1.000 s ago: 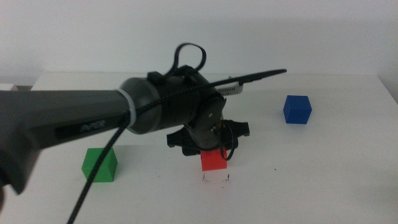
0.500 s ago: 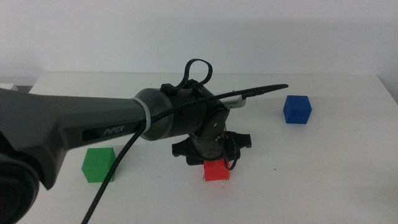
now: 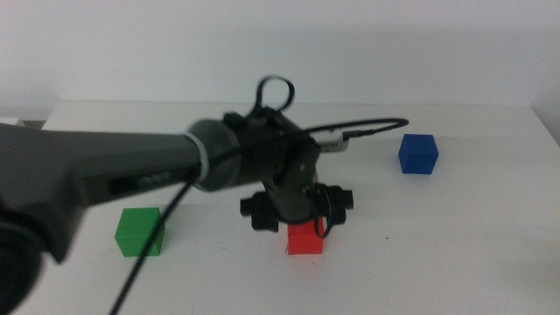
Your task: Stack red cubes first, then green, then blue cubes in a specific spot.
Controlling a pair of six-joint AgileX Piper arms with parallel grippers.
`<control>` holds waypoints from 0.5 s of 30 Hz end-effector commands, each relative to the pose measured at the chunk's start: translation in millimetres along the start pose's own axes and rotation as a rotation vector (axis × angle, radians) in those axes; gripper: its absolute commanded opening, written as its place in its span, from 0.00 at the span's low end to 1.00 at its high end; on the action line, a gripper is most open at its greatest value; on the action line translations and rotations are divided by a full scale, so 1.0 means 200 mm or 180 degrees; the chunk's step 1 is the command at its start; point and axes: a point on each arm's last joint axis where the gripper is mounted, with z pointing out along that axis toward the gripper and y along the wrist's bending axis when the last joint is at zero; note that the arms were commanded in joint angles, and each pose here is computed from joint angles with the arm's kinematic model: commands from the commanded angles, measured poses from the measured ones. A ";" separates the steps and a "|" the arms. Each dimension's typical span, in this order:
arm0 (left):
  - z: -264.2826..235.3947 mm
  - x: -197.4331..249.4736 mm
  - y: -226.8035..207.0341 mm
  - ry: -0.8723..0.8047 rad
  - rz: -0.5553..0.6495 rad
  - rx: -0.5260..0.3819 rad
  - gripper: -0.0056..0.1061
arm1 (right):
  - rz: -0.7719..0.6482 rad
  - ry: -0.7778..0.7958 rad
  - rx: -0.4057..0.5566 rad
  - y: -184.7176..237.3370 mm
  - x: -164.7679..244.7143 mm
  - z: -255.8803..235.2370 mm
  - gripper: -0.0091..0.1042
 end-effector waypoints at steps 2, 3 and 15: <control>-0.26 -0.08 0.03 -0.0147 0.0230 0.0080 0.89 | -0.0030 -0.0042 0.0018 0.00 0.00 0.00 0.90; -0.35 -0.09 0.05 -0.0193 0.0311 0.0064 0.89 | -0.0030 -0.0042 0.0018 0.00 0.00 0.00 0.90; -0.77 -0.02 0.82 -0.0119 -0.0121 -0.0583 0.89 | -0.0030 -0.0042 0.0018 0.00 0.00 0.00 0.90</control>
